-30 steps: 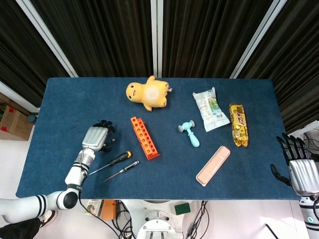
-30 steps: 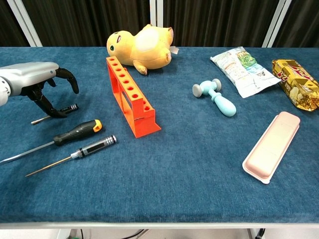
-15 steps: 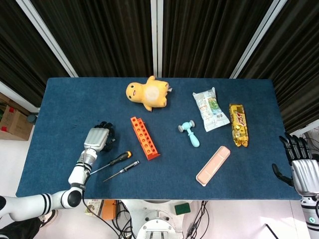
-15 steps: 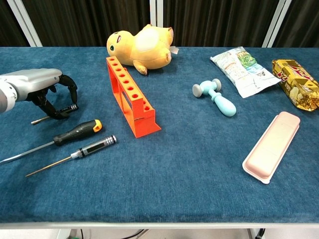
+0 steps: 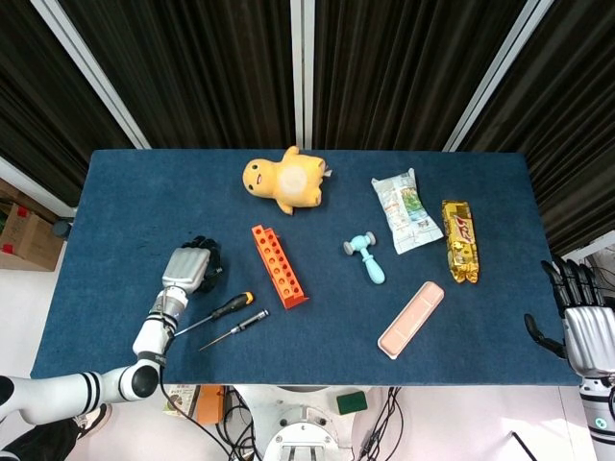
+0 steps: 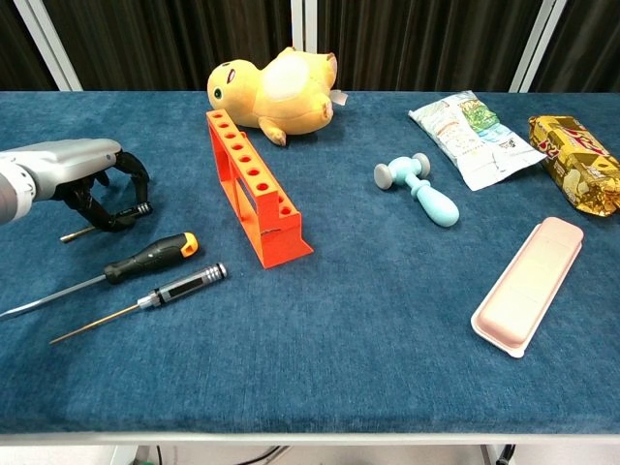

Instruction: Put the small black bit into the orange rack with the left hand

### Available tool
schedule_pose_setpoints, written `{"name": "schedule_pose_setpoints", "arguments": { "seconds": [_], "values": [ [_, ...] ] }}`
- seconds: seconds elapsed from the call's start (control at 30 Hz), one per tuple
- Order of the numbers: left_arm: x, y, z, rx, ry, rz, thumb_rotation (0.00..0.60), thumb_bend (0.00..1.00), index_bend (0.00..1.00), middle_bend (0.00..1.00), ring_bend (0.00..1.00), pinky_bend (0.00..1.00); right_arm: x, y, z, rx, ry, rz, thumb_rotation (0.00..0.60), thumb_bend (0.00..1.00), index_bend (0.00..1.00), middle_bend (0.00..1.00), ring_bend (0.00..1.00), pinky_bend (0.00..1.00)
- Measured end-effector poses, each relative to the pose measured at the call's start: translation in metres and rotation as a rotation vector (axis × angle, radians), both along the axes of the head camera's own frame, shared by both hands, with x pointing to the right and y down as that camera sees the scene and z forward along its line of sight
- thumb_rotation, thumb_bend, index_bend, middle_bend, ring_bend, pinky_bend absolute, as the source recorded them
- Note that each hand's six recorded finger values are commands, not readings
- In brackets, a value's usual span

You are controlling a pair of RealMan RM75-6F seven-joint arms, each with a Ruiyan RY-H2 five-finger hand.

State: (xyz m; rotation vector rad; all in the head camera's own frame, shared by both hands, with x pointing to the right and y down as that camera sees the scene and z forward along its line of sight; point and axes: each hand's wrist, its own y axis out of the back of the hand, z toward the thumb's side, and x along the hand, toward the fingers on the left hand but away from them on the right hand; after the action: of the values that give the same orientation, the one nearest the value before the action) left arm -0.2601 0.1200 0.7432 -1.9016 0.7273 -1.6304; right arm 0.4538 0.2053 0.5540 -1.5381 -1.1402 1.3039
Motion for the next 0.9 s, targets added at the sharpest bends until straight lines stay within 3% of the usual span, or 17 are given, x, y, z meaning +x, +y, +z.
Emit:
{"name": "schedule_pose_setpoints", "arguments": {
  "seconds": [0.37,0.63,0.9],
  "values": [
    [0.007,0.001,-0.008,0.001,0.031,0.007,0.600,0.37,0.54,0.23,0.10,0.23,0.001,-0.001,-0.001,0.011,-0.004,0.001,0.600,0.35,0.00,0.00,0.00,0.00],
    [0.009,-0.007,-0.034,0.052,0.077,-0.006,0.600,0.38,0.59,0.25,0.10,0.24,0.000,-0.001,0.000,0.017,-0.005,-0.002,0.600,0.35,0.00,0.00,0.00,0.00],
    [0.000,-0.029,-0.068,0.098,0.177,-0.094,0.600,0.38,0.59,0.27,0.13,0.30,0.001,-0.002,0.000,0.021,0.001,0.002,0.600,0.35,0.00,0.00,0.00,0.00]
  ]
}}
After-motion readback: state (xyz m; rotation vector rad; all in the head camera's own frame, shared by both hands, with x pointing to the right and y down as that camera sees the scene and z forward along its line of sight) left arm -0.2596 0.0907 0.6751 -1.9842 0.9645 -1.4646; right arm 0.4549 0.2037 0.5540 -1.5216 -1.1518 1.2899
